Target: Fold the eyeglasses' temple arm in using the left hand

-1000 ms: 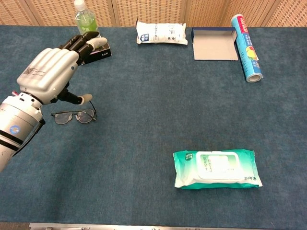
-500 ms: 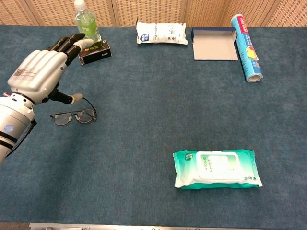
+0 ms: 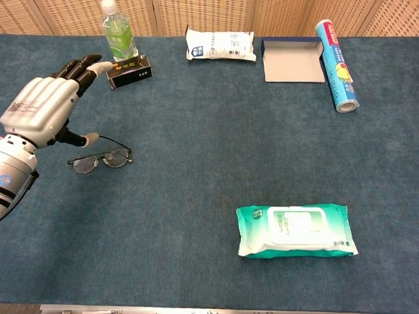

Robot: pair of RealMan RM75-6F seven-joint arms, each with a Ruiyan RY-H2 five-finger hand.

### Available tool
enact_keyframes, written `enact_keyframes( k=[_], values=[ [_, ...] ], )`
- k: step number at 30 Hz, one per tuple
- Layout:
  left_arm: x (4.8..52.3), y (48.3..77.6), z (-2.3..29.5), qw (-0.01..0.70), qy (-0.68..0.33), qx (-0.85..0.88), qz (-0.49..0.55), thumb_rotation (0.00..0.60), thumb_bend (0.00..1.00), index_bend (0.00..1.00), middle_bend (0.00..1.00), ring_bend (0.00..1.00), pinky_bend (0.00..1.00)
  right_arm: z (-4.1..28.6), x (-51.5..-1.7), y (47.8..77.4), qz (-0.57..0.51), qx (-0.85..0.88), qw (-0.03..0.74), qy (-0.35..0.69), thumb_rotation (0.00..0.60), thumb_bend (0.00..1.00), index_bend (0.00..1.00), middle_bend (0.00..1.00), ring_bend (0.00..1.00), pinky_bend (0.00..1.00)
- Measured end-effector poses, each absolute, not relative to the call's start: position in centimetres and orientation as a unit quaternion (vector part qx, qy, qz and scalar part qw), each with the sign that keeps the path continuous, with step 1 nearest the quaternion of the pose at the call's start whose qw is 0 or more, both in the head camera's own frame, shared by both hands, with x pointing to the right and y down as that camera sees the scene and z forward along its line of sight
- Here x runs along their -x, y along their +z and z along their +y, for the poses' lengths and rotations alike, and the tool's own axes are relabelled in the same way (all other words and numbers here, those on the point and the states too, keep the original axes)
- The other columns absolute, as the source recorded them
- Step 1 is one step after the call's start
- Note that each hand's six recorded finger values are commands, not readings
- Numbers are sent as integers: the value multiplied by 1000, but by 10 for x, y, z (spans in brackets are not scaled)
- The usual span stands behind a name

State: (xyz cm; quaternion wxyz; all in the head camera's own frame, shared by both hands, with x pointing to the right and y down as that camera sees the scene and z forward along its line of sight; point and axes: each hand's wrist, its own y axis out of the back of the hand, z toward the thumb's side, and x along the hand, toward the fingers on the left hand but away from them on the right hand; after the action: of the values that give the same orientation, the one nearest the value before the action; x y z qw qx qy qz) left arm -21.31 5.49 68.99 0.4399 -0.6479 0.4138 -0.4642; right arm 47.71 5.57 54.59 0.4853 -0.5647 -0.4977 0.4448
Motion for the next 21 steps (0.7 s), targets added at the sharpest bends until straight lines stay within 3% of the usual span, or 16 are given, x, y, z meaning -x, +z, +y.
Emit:
enact_keyframes(
  k=[21],
  values=[
    [233, 709, 59, 423, -494, 636, 416, 600, 170, 50, 0, 28, 186, 56, -477, 547, -496, 565, 485, 446, 600, 392, 629, 522, 407, 437]
  ],
)
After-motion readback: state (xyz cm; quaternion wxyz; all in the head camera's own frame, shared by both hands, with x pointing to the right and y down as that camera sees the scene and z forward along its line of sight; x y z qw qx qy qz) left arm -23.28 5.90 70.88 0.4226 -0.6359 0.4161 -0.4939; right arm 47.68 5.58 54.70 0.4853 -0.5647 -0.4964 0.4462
